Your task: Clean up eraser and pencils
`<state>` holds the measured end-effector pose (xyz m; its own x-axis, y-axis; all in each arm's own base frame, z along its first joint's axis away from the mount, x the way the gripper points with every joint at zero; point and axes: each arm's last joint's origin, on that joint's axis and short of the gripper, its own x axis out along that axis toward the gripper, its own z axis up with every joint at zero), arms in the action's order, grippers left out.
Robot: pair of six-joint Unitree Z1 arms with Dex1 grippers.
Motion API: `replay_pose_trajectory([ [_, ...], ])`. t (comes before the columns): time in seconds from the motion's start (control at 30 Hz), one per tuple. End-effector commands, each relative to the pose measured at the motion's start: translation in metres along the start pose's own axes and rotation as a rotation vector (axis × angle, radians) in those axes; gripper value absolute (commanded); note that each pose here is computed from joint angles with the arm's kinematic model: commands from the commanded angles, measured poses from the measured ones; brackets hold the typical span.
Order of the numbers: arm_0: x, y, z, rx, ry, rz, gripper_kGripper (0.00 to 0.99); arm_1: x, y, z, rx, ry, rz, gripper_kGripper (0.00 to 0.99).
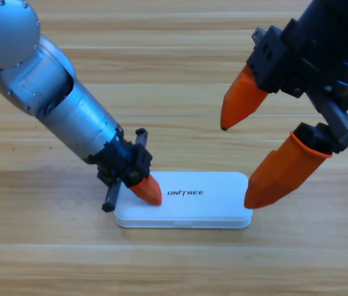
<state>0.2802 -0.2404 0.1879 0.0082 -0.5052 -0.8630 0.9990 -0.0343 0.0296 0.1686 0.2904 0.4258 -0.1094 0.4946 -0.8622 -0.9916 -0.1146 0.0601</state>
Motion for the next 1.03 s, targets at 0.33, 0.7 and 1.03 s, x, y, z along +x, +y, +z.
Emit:
replay_pose_trajectory([
  [0.33, -0.178, -0.084, 0.069, 0.096, -0.092, 0.030, 0.977, 0.013, -0.004, 0.012, -0.011, -0.019, 0.009, 0.982],
  [0.7, -0.211, -0.133, 0.078, 0.125, -0.124, -0.018, 0.990, 0.015, -0.009, 0.019, -0.007, -0.028, 0.002, 0.982],
  [1.03, -0.209, -0.132, 0.075, 0.047, -0.092, 0.003, 0.990, 0.016, -0.009, 0.020, 0.001, -0.031, 0.001, 0.982],
])
